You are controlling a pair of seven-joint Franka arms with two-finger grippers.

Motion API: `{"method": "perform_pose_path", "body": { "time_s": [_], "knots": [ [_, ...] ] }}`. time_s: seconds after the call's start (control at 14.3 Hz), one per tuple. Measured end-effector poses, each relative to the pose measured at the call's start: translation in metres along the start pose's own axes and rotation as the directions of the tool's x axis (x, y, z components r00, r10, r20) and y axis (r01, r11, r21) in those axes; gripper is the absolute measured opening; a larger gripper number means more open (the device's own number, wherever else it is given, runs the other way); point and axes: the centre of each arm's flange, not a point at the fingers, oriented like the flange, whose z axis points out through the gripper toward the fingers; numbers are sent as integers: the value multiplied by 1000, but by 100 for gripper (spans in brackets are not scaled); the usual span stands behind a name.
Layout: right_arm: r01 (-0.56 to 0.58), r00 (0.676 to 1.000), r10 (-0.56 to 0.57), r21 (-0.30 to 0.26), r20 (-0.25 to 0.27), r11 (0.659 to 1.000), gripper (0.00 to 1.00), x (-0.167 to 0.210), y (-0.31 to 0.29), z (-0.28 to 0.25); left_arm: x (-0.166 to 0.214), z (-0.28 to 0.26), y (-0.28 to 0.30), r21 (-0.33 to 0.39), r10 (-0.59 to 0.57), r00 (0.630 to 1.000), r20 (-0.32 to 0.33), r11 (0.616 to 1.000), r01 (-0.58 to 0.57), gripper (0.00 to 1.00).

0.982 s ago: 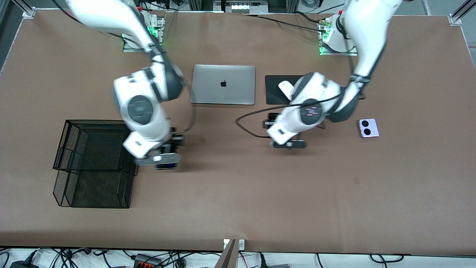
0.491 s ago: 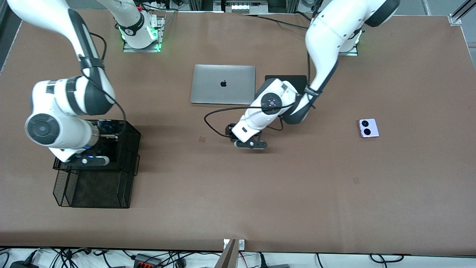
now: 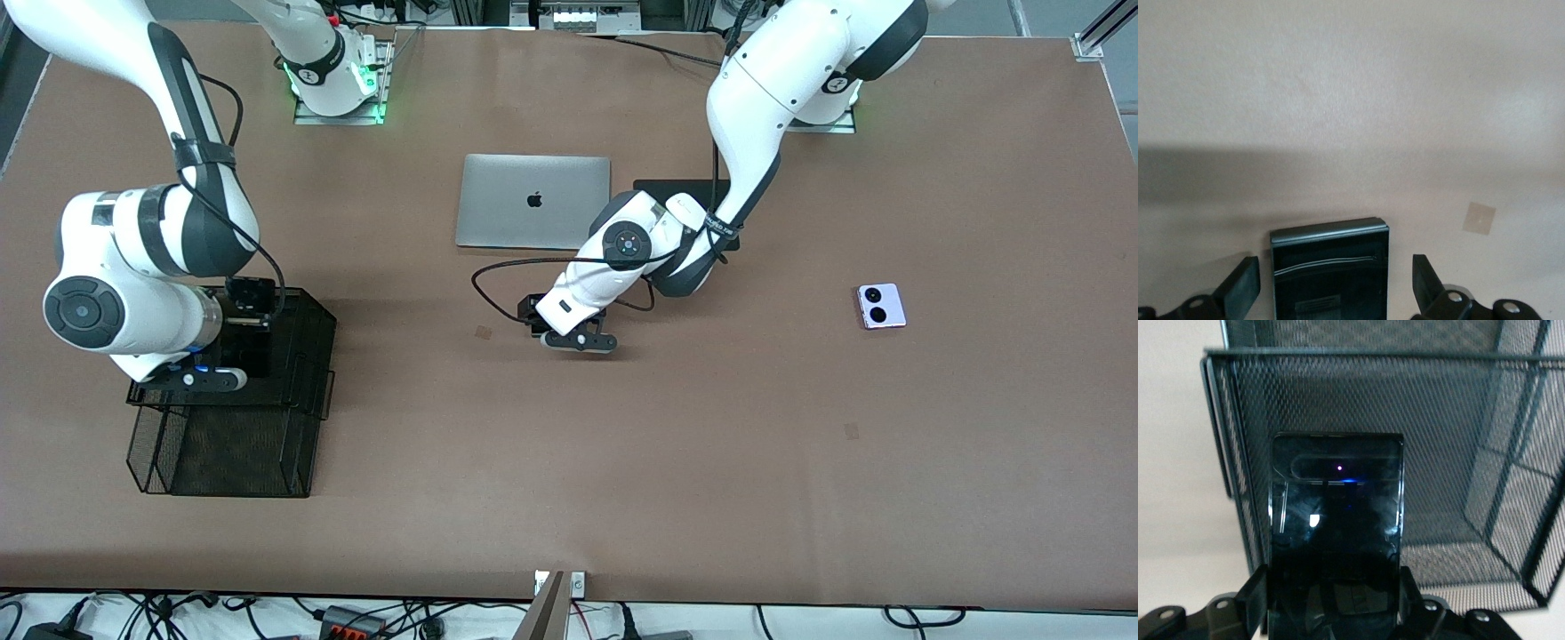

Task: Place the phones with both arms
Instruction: 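Release the tall phone in the basket while the left gripper sets down the flip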

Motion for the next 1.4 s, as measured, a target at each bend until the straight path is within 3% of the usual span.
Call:
{"method": "perform_pose_path", "body": {
  "time_s": [0.14, 0.28, 0.35, 0.49, 0.63, 0.77, 0.91, 1.05, 1.19, 1.4],
  "knots": [
    [2, 1000, -2, 6, -18, 1000, 79, 10, 3, 16, 9, -18, -5, 33, -8, 1000, 18, 999, 8, 100],
    [2, 1000, -2, 9, -27, 1000, 80, 16, 4, 25, 27, -60, -23, 123, -38, 996, 85, 992, 27, 100],
    [2, 1000, -2, 10, -28, 1000, 85, 17, 4, 26, 39, -90, -40, 192, -50, 992, 117, 981, 27, 100],
    [8, 999, -7, 12, -40, 1000, 100, 16, 1, 18, 60, -148, -84, 356, -73, 985, 154, 934, 13, 100],
    [33, 997, -32, 14, -75, 999, 100, 13, -9, -14, 71, -184, -131, 514, -103, 979, 179, 858, -4, 100],
    [85, 989, -82, 15, -123, 996, 100, 3, -45, -58, 83, -204, -173, 603, -110, 972, 209, 797, -39, 100],
    [159, 978, -147, 72, -145, 985, 100, -13, -112, -78, 98, -217, -222, 611, -99, 957, 273, 787, -93, 100],
    [228, 965, -208, 123, -157, 966, 100, -28, -178, -75, 118, -237, -291, 575, -89, 938, 335, 808, -128, 100],
    [284, 948, -260, 119, -184, 952, 100, -31, -227, -56, 129, -252, -363, 533, -95, 924, 369, 836, -127, 100],
    [312, 936, -283, 117, -209, 943, 100, -29, -284, -11, 123, -248, -439, 486, -125, 925, 360, 871, -71, 100]
  ]
}}
